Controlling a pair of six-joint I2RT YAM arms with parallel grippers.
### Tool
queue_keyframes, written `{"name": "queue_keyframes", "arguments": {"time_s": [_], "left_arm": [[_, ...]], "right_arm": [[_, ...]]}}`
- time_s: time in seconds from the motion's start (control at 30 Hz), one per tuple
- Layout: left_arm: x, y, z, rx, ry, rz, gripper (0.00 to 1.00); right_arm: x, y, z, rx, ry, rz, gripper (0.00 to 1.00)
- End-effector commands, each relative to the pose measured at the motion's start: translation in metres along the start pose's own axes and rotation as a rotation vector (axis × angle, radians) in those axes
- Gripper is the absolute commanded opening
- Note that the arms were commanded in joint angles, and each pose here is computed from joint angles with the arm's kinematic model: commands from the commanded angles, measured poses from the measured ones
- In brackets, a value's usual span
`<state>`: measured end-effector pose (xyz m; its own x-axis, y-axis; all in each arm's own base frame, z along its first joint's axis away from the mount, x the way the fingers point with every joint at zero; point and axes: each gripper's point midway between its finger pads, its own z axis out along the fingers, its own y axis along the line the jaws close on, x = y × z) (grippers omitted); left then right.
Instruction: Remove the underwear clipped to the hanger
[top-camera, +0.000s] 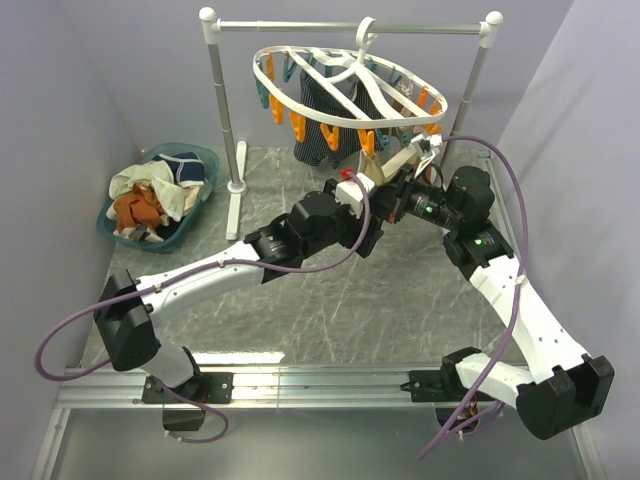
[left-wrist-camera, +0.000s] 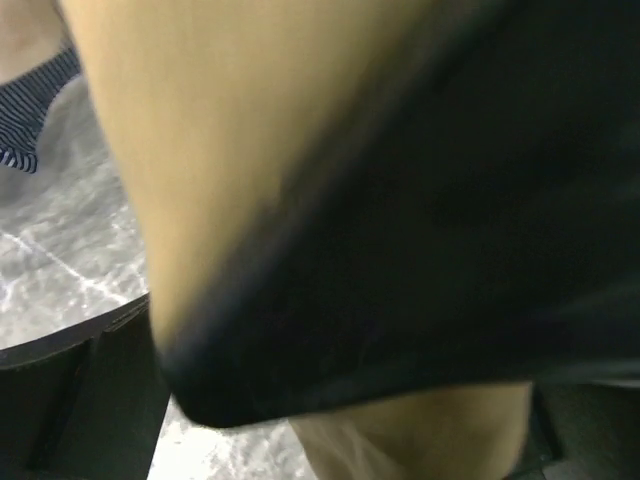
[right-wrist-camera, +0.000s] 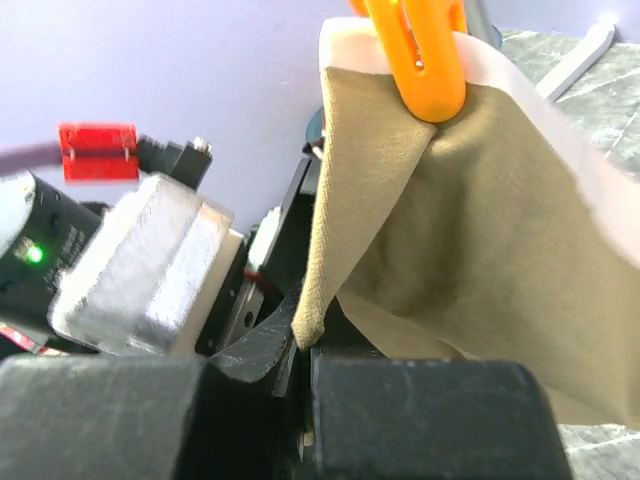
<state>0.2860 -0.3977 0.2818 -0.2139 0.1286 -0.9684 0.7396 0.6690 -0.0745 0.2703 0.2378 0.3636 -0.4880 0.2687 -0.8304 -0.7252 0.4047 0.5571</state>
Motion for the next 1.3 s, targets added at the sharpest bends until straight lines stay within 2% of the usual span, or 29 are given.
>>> {"name": "queue_keyframes", "arguments": {"time_s": [0.0,0.03,0.1,0.13,0.2,0.23,0.27,0.33,0.37,0.47,0.6,0.73,0.93,1.07,1.27], "left_arm": [[-0.037,0.010,0.005,-0.077,-0.096,0.032,0.92],[-0.041,0.008,0.005,-0.069,-0.103,0.034,0.77],[-0.043,0.005,0.005,-0.056,-0.105,0.034,0.58],[-0.040,0.005,0.004,-0.056,-0.102,0.035,0.35],[-0.040,0.008,-0.002,-0.078,-0.113,0.027,0.07],[-0.032,0.008,-0.003,-0.079,-0.106,0.026,0.00],[-0.033,0.008,-0.009,-0.079,-0.114,0.021,0.00],[-0.021,0.012,-0.012,-0.096,-0.095,0.011,0.00],[-0.021,0.013,-0.017,-0.100,-0.097,0.006,0.00],[0.000,0.015,-0.020,-0.112,-0.055,-0.007,0.00],[0.021,0.013,-0.018,-0.126,-0.005,-0.001,0.00],[0.022,0.007,-0.012,-0.145,0.008,0.041,0.00],[0.031,0.015,0.005,-0.310,0.105,0.163,0.00],[0.031,0.005,0.013,-0.366,0.112,0.278,0.00],[0.023,-0.002,0.015,-0.429,0.110,0.362,0.00]], "right_arm": [[-0.019,0.032,-0.004,-0.101,-0.012,-0.023,0.00],[-0.019,0.032,-0.004,-0.101,-0.009,-0.025,0.00],[-0.018,0.031,-0.004,-0.092,-0.007,-0.023,0.05],[-0.020,0.031,-0.006,-0.081,-0.016,-0.030,0.11],[-0.021,0.031,-0.007,-0.074,-0.020,-0.033,0.19],[-0.022,0.031,-0.008,-0.068,-0.026,-0.041,0.23],[-0.024,0.032,-0.009,-0.061,-0.034,-0.048,0.37],[-0.030,0.030,-0.012,-0.023,-0.060,-0.065,0.48],[-0.032,0.027,-0.014,0.005,-0.068,-0.067,0.59],[-0.052,0.029,-0.026,0.080,-0.152,-0.122,0.70],[-0.073,0.028,-0.045,0.199,-0.226,-0.184,0.72],[-0.084,0.025,-0.059,0.289,-0.247,-0.254,0.73],[-0.103,0.011,-0.069,0.409,-0.309,-0.289,0.72],[-0.111,0.002,-0.065,0.472,-0.299,-0.311,0.71],[-0.110,-0.016,-0.059,0.538,-0.266,-0.329,0.71]]}}
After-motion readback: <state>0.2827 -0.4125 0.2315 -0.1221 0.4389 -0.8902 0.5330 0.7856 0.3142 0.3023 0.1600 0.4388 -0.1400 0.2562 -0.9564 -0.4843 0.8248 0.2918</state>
